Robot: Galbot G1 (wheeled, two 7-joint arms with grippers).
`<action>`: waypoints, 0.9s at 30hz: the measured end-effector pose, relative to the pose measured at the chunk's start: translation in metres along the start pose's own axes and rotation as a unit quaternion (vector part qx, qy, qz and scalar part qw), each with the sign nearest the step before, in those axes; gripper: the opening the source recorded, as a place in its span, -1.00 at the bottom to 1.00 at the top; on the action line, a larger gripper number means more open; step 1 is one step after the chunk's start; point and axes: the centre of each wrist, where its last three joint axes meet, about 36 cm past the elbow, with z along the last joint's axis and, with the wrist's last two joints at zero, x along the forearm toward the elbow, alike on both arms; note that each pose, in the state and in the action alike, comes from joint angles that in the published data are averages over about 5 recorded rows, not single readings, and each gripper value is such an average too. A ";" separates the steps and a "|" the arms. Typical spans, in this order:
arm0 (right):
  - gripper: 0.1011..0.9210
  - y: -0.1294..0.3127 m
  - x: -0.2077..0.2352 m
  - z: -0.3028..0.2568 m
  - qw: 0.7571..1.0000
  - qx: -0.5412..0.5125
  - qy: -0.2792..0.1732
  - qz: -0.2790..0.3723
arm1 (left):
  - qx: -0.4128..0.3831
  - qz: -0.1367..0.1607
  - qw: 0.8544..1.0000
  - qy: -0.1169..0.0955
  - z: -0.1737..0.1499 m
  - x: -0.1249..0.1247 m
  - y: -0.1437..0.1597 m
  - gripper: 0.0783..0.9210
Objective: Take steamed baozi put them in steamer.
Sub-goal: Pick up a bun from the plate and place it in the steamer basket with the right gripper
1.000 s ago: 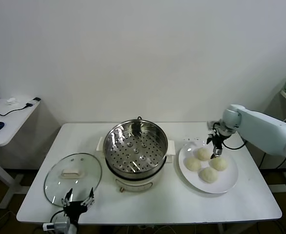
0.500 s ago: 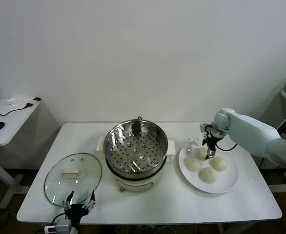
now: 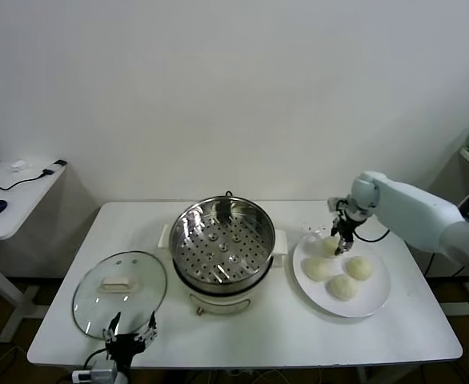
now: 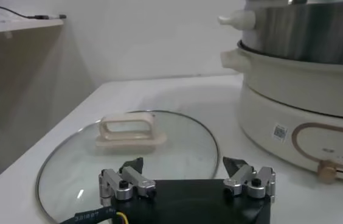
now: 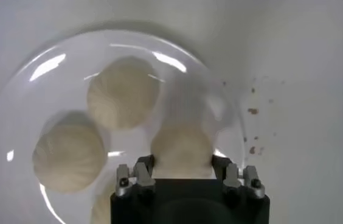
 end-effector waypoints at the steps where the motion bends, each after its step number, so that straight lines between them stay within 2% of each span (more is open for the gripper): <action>1: 0.35 -0.005 0.015 -0.008 1.000 0.014 -0.005 0.006 | 0.000 0.001 1.000 -0.001 -0.001 0.000 -0.001 0.77; 8: 0.34 -0.031 0.119 -0.106 0.986 0.151 -0.051 0.040 | 0.003 0.006 1.000 -0.006 -0.008 0.002 -0.002 0.77; 12: 0.34 -0.027 0.149 -0.178 0.966 0.247 -0.072 0.037 | 0.005 0.007 1.000 -0.011 -0.011 0.003 -0.002 0.77; 19: 0.34 -0.010 0.147 -0.264 0.911 0.408 -0.066 0.013 | 0.004 0.006 1.000 -0.018 -0.016 0.005 0.000 0.77; 27: 0.34 -0.018 0.106 -0.303 0.842 0.539 -0.031 0.006 | 0.004 0.004 1.000 -0.024 -0.018 0.005 0.002 0.77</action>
